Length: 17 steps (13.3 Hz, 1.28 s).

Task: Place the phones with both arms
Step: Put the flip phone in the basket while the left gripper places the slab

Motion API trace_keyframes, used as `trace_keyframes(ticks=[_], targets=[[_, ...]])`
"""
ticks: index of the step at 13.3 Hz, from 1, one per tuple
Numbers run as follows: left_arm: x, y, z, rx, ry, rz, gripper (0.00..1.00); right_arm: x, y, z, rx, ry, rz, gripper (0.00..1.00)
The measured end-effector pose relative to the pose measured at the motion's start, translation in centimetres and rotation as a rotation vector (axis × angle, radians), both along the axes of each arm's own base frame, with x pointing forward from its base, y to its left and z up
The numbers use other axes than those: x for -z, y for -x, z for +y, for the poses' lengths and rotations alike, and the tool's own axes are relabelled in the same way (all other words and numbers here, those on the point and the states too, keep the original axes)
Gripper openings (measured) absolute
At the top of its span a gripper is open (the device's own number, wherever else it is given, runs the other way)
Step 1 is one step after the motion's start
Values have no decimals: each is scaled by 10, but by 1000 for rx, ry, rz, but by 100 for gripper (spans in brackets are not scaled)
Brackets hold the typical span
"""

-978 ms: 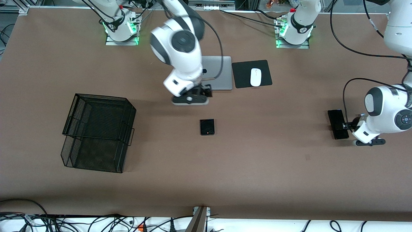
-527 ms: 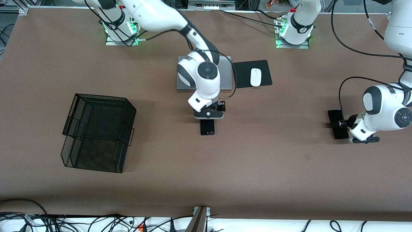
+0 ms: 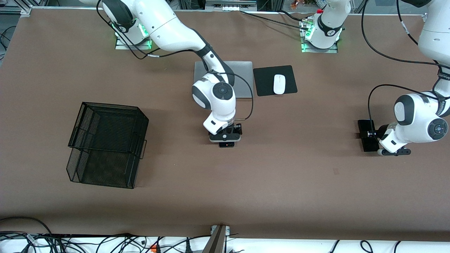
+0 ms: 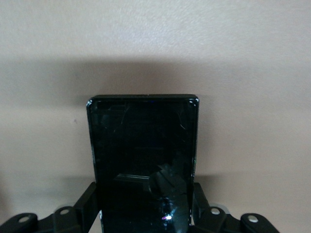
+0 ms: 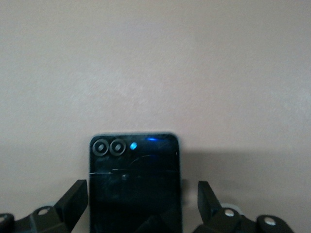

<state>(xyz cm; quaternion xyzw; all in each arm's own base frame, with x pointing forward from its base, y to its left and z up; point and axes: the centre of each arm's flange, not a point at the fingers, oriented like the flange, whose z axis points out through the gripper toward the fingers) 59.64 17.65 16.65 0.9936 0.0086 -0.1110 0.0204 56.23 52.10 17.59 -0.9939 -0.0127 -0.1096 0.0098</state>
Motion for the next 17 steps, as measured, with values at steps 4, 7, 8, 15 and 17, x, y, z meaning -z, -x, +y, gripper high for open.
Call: trace_keyframes(ticks=[4,7,8,15,17], targets=[[-29,-15,-24,66,37,76,78,6,0,-1,-1,0,1,100],[-104,-48,-61,128,55,123,78,9,0,-1,-3,0,2,96],[-126,-55,-76,151,53,126,78,7,0,0,-4,-2,0,84],[-185,-79,-207,237,114,84,78,-47,-22,-18,10,67,54,80],[-191,-80,-228,206,139,79,78,-116,-47,-62,-10,84,130,80]])
